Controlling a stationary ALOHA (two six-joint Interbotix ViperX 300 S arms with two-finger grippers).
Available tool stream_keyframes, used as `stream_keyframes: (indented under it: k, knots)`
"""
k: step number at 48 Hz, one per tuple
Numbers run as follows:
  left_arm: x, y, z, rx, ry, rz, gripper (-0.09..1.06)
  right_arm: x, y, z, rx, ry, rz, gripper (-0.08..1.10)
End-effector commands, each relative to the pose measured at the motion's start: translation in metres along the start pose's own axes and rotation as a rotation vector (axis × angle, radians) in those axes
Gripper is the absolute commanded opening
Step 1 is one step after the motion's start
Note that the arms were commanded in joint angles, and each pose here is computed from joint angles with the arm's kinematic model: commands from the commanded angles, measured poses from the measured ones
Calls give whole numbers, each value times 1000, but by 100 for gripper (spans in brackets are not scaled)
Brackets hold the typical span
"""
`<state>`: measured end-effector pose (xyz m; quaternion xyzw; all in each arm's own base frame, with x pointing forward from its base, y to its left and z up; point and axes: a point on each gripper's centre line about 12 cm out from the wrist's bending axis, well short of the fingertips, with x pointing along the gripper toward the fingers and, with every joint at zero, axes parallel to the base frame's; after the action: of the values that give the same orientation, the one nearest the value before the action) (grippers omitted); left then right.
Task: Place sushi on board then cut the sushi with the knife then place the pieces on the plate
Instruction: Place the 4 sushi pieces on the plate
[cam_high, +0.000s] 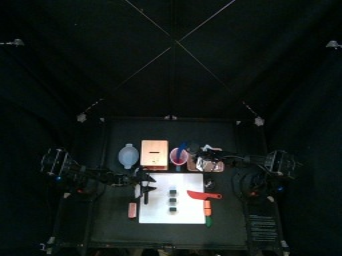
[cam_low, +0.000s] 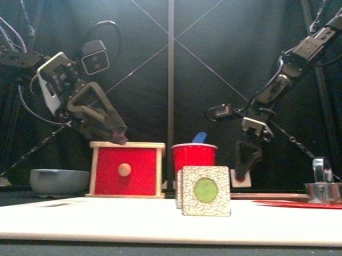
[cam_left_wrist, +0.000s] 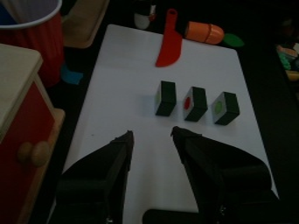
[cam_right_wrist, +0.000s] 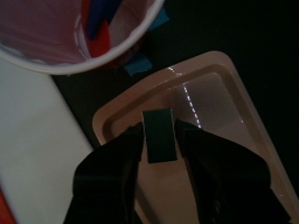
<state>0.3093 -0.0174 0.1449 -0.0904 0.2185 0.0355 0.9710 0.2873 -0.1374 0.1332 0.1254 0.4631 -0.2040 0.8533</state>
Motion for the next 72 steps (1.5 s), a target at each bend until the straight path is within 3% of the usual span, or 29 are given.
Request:
stream_keyframes:
  k: [1,9,18,36,46,72]
  knots:
    - [1,-1,6,-1,-18,-3,80,0,-3,4,5,-16,-6,79]
    - [2,-1,6,-5,-20,-1,80,-2,-8,5,3,-14,-17,86]
    - [2,-2,7,-5,-22,-6,80,-33,0,17,-2,-84,1,87]
    - [2,-2,9,-4,-27,-5,80,-76,120,24,-144,-176,291,87]
    - [2,-1,9,-5,-26,-1,80,-70,155,28,-140,-247,374,87]
    - [2,-1,9,-3,-25,-2,80,-12,189,35,-193,-181,362,87]
